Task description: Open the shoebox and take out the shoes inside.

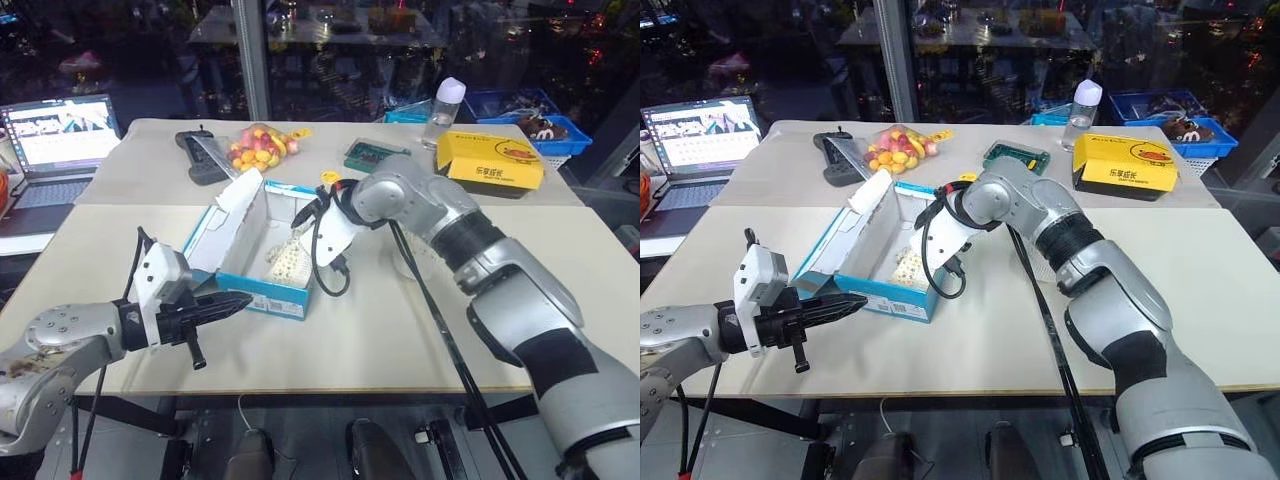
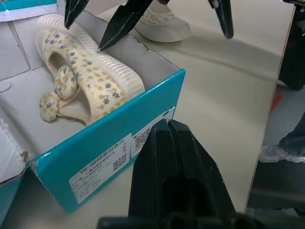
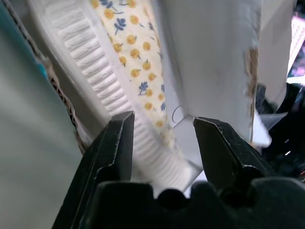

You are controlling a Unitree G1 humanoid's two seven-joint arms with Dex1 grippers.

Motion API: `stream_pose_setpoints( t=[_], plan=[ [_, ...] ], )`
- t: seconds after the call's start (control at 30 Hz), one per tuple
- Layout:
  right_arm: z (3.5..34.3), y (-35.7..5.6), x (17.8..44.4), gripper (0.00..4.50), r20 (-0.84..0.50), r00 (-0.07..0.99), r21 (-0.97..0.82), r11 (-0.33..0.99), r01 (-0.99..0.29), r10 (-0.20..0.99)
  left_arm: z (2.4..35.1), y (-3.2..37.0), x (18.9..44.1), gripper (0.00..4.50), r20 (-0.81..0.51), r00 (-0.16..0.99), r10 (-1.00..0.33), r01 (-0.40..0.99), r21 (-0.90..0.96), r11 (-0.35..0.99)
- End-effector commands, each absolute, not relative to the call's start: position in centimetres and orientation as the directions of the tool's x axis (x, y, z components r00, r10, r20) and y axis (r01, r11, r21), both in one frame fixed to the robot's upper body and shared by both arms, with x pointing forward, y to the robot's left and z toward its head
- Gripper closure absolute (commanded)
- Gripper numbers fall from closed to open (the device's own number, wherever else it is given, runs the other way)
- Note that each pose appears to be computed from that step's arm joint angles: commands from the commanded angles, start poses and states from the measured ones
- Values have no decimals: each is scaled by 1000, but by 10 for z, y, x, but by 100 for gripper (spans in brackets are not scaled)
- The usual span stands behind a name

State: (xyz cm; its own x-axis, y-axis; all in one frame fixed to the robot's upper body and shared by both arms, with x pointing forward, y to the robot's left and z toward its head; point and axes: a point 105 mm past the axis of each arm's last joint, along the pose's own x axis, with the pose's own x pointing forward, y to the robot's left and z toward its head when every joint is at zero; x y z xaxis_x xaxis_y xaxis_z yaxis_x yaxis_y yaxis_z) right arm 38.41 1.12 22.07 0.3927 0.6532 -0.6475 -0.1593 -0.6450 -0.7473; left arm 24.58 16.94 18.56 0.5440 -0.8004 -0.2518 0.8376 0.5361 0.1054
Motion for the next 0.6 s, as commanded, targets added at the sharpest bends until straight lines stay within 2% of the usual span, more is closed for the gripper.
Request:
stream_pose_setpoints(
  t=[0.03, 0.13, 0.2, 0.37, 0.6],
  plan=[
    [230, 13, 385, 197, -640, 406, -741, -665, -98, 653, 192, 168, 243, 450, -230, 552, -802, 834, 129, 537],
    [224, 15, 382, 197, -665, 383, -716, -693, -81, 642, 192, 168, 242, 450, -228, 554, -801, 832, 129, 539],
    [230, 20, 379, 197, -662, 367, -722, -687, -79, 653, 192, 168, 241, 450, -227, 555, -800, 831, 129, 541],
    [258, 17, 382, 197, -636, 403, -738, -671, -70, 658, 192, 169, 241, 450, -228, 558, -798, 829, 130, 543],
    [263, 13, 390, 197, -625, 442, -741, -668, -75, 644, 192, 167, 241, 450, -220, 559, -800, 829, 131, 543]
  ],
)
